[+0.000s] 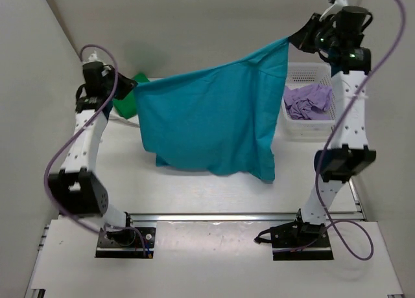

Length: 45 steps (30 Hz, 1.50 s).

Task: Fold and stack the t-shirts
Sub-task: Flatten out the tshirt

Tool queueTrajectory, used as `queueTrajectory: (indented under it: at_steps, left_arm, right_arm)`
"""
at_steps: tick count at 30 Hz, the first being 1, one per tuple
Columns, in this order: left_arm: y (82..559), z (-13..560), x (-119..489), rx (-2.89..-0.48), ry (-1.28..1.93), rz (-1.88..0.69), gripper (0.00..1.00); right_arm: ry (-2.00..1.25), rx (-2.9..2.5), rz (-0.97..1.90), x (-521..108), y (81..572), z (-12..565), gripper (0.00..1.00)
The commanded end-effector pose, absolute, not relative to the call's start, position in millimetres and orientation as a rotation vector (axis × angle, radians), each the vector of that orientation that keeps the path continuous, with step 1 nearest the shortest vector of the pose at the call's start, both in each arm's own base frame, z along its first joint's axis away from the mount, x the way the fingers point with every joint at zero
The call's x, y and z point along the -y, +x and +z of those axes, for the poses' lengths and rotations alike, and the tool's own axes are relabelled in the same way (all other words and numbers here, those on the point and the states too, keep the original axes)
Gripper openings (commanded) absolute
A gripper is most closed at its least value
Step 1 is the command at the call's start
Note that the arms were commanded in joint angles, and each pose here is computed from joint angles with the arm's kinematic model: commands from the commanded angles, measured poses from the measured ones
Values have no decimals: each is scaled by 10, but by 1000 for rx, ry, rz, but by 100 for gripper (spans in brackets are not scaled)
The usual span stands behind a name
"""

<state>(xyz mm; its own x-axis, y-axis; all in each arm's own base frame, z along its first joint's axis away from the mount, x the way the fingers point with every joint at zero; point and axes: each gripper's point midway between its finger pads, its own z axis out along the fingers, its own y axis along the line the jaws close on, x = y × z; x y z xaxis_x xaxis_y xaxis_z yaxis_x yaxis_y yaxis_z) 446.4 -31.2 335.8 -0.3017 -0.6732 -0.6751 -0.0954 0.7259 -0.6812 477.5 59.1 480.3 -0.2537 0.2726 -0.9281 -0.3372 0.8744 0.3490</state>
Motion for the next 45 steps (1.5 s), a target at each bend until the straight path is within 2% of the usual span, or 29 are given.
queueTrajectory:
  at_steps: [1,2,6,8,10,14,18,20,21,23,24,25,26,27,28,29,32,34,37,40,43,45]
  left_arm:
    - [4819,3364,368,-1830,-587,-587,0]
    - [4866,3337,398,-1858,-592,-595,0]
    - [5035,4097,619,-1746,-492,-607,0]
    - [4980,4611,571,-1651,-463,-623,0]
    - [4899,4888,511,-1595,-459,-646,0]
    - [4752,5045,193,-1526,-487,-608,0]
    - [4723,4690,190,-1569,-492,-563,0]
    - [4648,4145,131,-1630,-541,-542,0]
    - [4571,4161,180,-1601,-529,-576,0]
    - [4501,3436,136,-1712,-593,-566,0]
    - [4425,3415,152,-1697,-584,-563,0]
    - [4374,2997,164,-1760,-608,-548,0]
    - [4234,2740,206,-1802,-623,-553,0]
    - [4168,2720,195,-1787,-617,-559,0]
    - [3941,2230,214,-1868,-655,-549,0]
    - [3867,2044,181,-1898,-675,-534,0]
    - [3638,1841,173,-1947,-672,-501,0]
    - [3467,1690,207,-1985,-667,-488,0]
    - [3271,1533,259,-2045,-628,-465,0]
    - [3027,1288,252,-2123,-628,-445,0]
    - [2819,1147,264,-2167,-620,-421,0]
    - [2702,1124,270,-2179,-612,-408,0]
  right_arm:
    - [-34,-1700,607,-523,5033,4845,0]
    - [-19,-1696,612,-513,5165,4800,0]
    - [-80,-1521,640,-569,5087,5363,0]
    - [-113,-1429,657,-576,4859,5702,0]
    - [-138,-1343,642,-542,4610,6008,0]
    - [-179,-1289,643,-398,4289,6242,0]
    - [-171,-1483,612,-537,4486,5667,0]
    - [-166,-1610,594,-684,4622,5246,1]
    - [-187,-1714,588,-839,4634,4937,0]
    - [-161,-1877,494,-946,4679,4437,0]
    - [-181,-1993,497,-1126,4582,4077,0]
    - [-183,-2011,449,-1148,4602,3938,0]
    - [-195,-2084,439,-1243,4452,3557,0]
    - [-176,-2060,444,-1247,4341,3318,0]
    - [-93,-2054,546,-1046,4097,2946,0]
    - [-84,-2064,576,-1017,4027,2835,0]
    - [-42,-2165,515,-814,3576,2267,0]
    - [2,-2236,610,-832,3178,1856,0]
    - [51,-2320,574,-720,2829,1391,0]
    - [116,-2382,577,-691,2576,1100,0]
    - [191,-2387,664,-714,2383,1006,0]
    - [190,-2393,609,-759,2304,1074,0]
